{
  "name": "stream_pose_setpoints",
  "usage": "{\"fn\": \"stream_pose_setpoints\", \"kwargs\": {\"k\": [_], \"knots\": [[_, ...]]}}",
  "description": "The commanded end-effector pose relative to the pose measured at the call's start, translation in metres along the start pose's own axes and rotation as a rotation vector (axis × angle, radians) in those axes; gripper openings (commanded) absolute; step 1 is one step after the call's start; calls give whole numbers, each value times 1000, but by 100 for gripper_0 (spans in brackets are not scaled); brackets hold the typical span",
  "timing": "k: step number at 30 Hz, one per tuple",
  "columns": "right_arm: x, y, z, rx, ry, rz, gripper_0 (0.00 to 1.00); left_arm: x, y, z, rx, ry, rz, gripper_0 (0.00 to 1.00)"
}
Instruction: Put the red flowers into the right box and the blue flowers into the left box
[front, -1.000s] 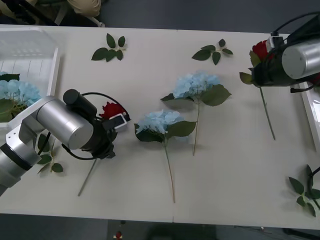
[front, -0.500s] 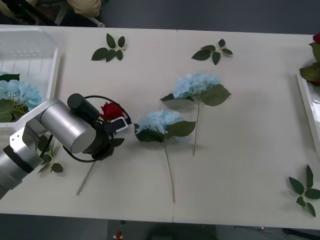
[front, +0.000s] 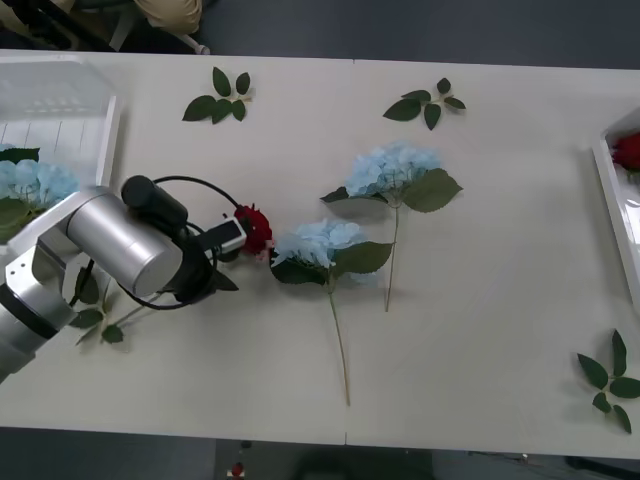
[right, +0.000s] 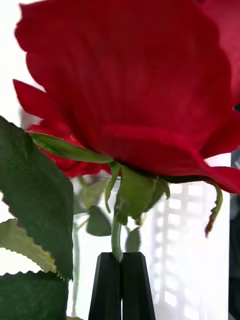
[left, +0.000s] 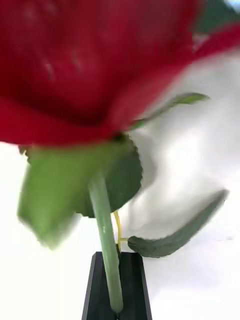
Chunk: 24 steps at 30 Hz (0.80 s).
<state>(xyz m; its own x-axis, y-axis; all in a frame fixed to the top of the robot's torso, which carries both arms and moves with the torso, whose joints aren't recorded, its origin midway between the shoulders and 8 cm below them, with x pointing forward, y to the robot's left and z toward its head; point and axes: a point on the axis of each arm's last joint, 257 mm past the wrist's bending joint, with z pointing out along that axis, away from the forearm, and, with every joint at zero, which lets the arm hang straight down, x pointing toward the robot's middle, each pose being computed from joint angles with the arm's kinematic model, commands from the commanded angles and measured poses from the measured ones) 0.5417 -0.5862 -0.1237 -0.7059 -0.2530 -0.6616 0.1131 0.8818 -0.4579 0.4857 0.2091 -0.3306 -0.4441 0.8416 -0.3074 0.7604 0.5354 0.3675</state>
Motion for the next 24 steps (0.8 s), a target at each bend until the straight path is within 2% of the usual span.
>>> {"fn": "stream_pose_setpoints", "kwargs": {"k": [1, 7, 13, 15, 19, 20, 22, 23, 24], "knots": [[-18, -41, -5, 85, -42, -21, 0, -26, 52, -51, -61, -109, -73, 0], [-11, -63, 11, 134, -48, 0, 0, -58, 59, -106, 27, -300, -204, 0], [-11, -65, 26, 147, -61, -6, 0, -140, 35, -168, 133, -585, -217, 0], [-11, -65, 28, 146, -64, -3, 0, -175, 28, -187, 178, -720, -258, 0], [-11, -64, 28, 145, -64, -8, 2, -222, 23, -213, 222, -908, -327, 0], [-11, -65, 28, 145, -62, -9, 7, -227, 23, -217, 225, -929, -337, 0], [-11, -64, 28, 142, -63, -12, 41, -246, 22, -229, 240, -1010, -374, 0], [-12, -64, 28, 141, -63, -13, 48, -249, 22, -233, 243, -1026, -379, 0], [-12, -63, 28, 138, -63, -19, 61, -255, 22, -237, 251, -1053, -395, 0]]}}
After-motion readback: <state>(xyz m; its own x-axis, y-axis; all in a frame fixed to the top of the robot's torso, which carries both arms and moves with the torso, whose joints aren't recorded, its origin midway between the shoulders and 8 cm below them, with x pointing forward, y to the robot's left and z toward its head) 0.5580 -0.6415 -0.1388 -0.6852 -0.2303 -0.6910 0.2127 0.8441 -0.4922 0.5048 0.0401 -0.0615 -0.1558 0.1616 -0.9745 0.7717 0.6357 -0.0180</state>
